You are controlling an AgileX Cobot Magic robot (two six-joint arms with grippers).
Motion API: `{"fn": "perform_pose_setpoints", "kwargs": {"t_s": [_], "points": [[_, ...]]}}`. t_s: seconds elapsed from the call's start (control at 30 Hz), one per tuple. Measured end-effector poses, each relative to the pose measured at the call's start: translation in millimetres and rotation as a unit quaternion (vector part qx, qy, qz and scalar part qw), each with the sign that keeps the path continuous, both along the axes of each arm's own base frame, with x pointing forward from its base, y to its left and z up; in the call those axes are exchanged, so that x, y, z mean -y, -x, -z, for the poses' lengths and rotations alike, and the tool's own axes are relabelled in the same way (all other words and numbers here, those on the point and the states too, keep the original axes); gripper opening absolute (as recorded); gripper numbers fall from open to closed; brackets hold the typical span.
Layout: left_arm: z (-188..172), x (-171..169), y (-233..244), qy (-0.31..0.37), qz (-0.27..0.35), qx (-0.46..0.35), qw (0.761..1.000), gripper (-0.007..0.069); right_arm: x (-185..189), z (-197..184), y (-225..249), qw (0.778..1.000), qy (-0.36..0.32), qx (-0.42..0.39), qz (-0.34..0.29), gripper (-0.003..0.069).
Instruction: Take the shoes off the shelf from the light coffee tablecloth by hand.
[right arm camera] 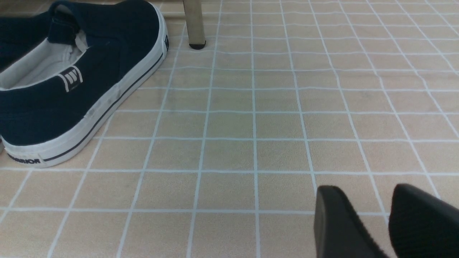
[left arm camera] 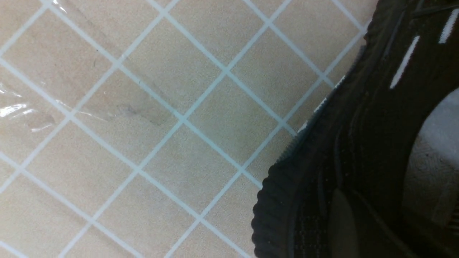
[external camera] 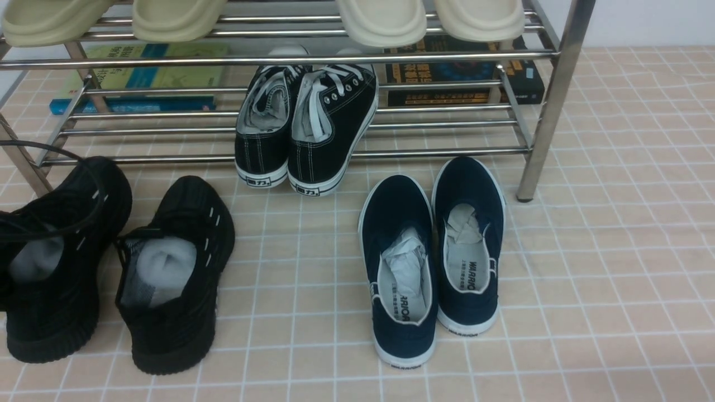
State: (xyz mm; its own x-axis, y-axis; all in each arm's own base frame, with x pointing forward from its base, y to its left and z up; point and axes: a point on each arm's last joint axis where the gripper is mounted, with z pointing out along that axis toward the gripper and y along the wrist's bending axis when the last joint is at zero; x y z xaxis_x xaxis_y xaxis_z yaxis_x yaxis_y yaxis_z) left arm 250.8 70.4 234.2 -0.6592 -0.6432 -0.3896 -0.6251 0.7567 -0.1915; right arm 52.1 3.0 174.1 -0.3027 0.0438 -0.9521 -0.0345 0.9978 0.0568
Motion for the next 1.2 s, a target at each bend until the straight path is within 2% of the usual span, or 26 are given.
{"fn": "perform_pose_setpoints", "kwargs": {"t_s": [0.57,0.7,0.8,0.97,1.0,1.07,1.13,1.2], "points": [[0.1,5.2,-0.9,0.019,0.025,0.001,1.0,0.0024,0.0,0.0,0.0,1.0,0.0,0.0,0.0,0.024],[0.2,7.4,-0.8,0.016,0.06,-0.003,0.998,0.0041,0.0,0.0,0.0,1.0,0.0,0.0,0.0,0.024],[0.3,7.8,-0.7,0.007,0.086,-0.005,0.996,0.0083,0.0,0.0,0.0,1.0,0.0,0.0,0.0,0.024],[-9.3,8.4,-0.7,0.01,0.106,-0.029,0.994,0.0271,0.0,0.0,0.0,1.0,0.0,0.0,0.0,0.024],[-9.1,8.5,-0.2,0.01,0.107,-0.032,0.994,0.0278,0.0,0.0,0.0,1.0,0.0,0.0,0.0,0.024],[-20.4,7.2,-0.6,0.005,0.115,-0.046,0.992,0.034,0.0,0.0,0.0,1.0,0.0,0.0,0.0,0.024],[-33.4,6.5,1.9,-0.004,0.127,-0.06,0.99,0.035,0.0,0.0,0.0,1.0,0.0,0.0,0.0,0.024],[-46.4,7.6,8.8,-0.01,0.143,-0.072,0.987,0.0314,0.0,0.0,0.0,1.0,0.0,0.0,0.0,0.024]]}}
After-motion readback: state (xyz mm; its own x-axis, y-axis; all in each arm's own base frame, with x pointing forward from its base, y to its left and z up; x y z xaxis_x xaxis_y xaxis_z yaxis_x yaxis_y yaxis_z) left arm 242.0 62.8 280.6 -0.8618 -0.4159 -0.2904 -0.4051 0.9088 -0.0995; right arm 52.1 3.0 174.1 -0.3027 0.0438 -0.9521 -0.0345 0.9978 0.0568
